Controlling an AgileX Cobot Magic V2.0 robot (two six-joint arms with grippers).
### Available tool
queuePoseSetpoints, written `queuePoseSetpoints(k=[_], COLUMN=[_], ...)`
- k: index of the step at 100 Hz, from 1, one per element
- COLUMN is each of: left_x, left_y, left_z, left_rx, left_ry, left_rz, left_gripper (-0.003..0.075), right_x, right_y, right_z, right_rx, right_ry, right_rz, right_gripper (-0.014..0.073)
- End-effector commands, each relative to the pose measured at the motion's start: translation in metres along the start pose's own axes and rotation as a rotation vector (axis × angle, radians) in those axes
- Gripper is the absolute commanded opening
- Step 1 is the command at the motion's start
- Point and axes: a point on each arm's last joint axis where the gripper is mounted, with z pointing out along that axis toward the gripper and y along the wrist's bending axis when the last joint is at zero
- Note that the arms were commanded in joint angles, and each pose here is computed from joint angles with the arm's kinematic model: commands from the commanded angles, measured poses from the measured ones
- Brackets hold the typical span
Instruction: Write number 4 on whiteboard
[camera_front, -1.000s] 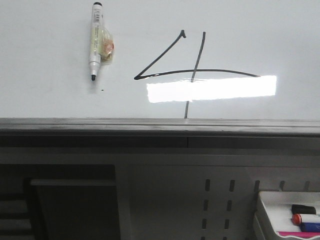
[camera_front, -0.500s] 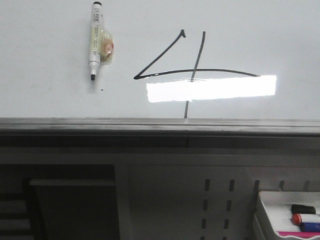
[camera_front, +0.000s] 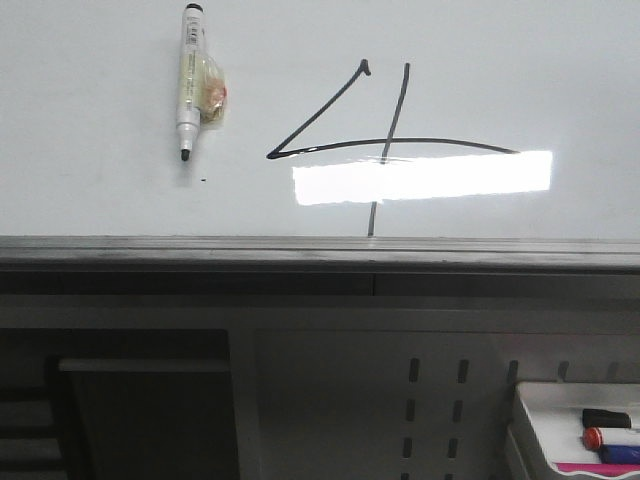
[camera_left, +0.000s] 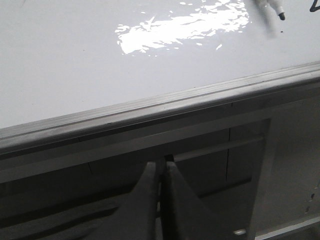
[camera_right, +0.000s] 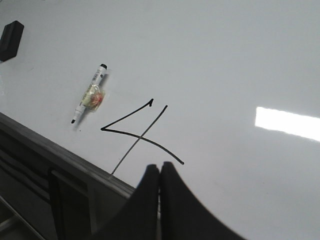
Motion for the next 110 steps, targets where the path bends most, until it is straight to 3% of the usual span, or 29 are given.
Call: queuePoseSetpoints(k=[1, 15, 31, 44, 68, 74, 85, 110], left_x=[0.005, 0.005, 0.005, 0.005, 0.005, 0.005, 0.005, 0.005], left_y=[-0.001, -0.001, -0.001, -0.001, -0.001, -0.001, -0.001, -0.001], left_z=[0.002, 0.002, 0.002, 0.002, 0.002, 0.002, 0.002, 0.002], left_rx=[0.001, 0.001, 0.001, 0.001, 0.001, 0.001, 0.001, 0.001], left_ry=[-0.040, -0.040, -0.040, -0.040, -0.040, -0.040, -0.040, -0.040], left_rz=[-0.021, -0.021, -0.021, -0.021, -0.021, -0.021, -0.021, -0.021], left_gripper=[-0.0020, -0.0020, -0.0020, -0.0020, -0.0020, -0.0020, -0.0020, -0.0020], right_x=[-0.011, -0.007, 0.022, 0.041, 0.100, 0.113, 0.124, 0.123], right_y=[0.000, 0.001, 0.006, 0.019, 0.028, 0.025, 0.023, 0.023], right_z=[-0.001, 0.001, 0.005, 0.012, 0.029, 0.027, 0.022, 0.022], right_rx=[-0.004, 0.000, 0.097, 0.135, 0.309, 0.380, 0.447, 0.447], right_ry=[-0.069, -0.051, 0.109, 0.105, 0.063, 0.157, 0.260, 0.260], right_rz=[-0.033, -0.039, -0.019, -0.021, 0.137, 0.181, 0.202, 0.133], right_gripper=[-0.0043, -0.0043, -0.0043, -0.0044, -0.0045, -0.0045, -0.0045, -0.0045])
